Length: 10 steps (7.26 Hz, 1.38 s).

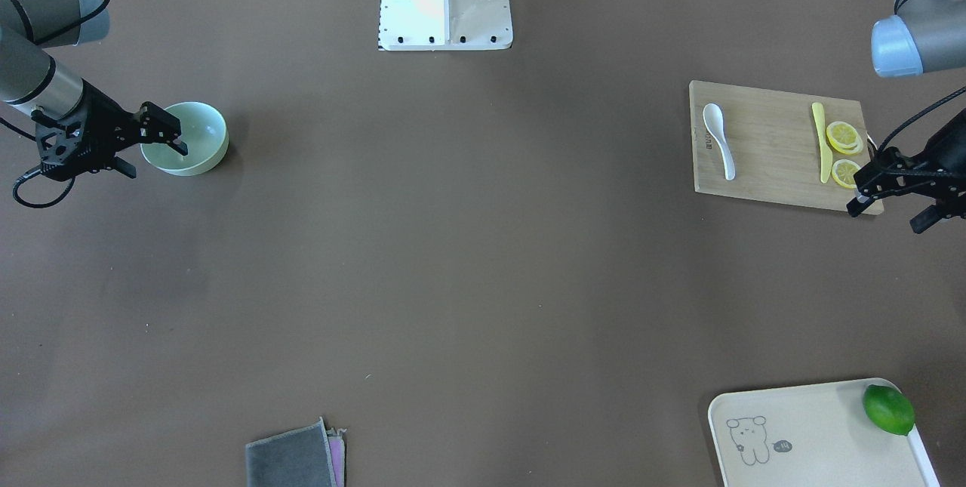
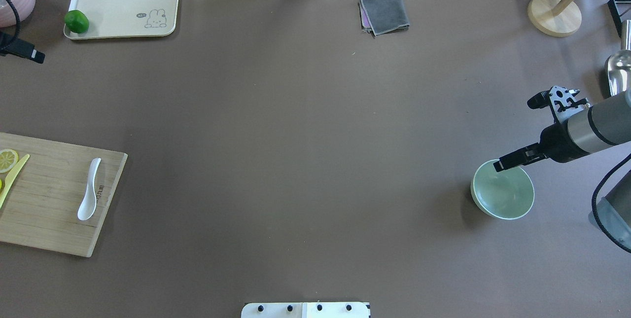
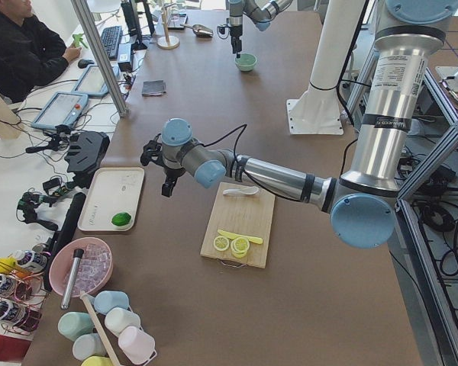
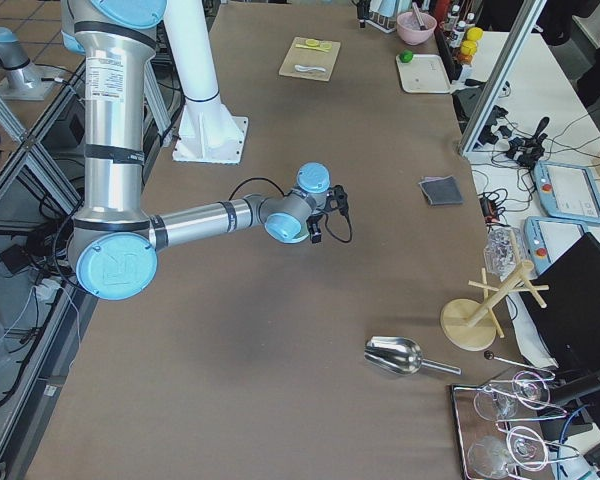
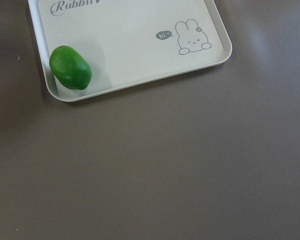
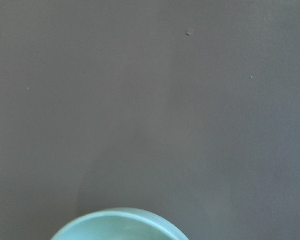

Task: Place spoon in bowl
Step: 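Move the right gripper in toward the pale green bowl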

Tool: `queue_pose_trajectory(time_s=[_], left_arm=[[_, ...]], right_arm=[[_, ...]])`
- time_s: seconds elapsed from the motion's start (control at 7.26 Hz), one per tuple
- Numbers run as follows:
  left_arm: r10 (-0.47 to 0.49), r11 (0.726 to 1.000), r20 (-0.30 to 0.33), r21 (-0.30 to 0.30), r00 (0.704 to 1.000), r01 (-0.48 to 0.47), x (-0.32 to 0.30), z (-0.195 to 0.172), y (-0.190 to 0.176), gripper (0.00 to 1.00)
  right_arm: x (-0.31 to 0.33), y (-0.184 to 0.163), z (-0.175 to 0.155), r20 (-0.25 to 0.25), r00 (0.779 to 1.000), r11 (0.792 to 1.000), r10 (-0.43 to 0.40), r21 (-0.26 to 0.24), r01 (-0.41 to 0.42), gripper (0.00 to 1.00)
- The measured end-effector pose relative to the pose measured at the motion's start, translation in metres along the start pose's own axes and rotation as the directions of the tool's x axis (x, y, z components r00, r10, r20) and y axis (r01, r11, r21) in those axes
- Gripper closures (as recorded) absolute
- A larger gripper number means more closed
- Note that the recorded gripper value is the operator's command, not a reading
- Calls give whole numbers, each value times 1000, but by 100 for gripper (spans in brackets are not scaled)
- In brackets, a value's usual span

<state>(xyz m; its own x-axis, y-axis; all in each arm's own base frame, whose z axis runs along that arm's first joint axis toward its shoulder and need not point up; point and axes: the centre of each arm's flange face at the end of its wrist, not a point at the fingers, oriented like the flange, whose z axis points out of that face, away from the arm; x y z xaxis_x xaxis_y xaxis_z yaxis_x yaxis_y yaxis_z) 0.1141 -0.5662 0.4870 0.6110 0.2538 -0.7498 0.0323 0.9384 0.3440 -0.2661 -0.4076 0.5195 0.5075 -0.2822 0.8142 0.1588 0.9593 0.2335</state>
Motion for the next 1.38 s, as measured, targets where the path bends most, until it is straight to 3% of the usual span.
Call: queue_pose_trajectory(time_s=[0.14,0.28,0.69,0.96,1.38], left_arm=[[2,1000,-1,1,1000,-2,1,0,0,3],[4,1000,-2,3,1000,-4,2,-1,-1,3],[7,1000,-2,4,1000,-7,3,-1,-3,3],[9,1000,-4,4,1000,-9,4,-1,-3,3],[19,1000,-6,10,1000,-19,7,-3,-6,3]], right_arm=[[5,6,2,-6,1000,1000,8,-10,-8,76],[9,10,4,-13,1000,1000,18,-16,-18,98],[10,15,11,-18,1000,999,19,-33,-20,100],[-9,6,5,14,1000,1000,-1,-21,1,100],[-94,-59,-9,78,995,997,67,36,-70,100]])
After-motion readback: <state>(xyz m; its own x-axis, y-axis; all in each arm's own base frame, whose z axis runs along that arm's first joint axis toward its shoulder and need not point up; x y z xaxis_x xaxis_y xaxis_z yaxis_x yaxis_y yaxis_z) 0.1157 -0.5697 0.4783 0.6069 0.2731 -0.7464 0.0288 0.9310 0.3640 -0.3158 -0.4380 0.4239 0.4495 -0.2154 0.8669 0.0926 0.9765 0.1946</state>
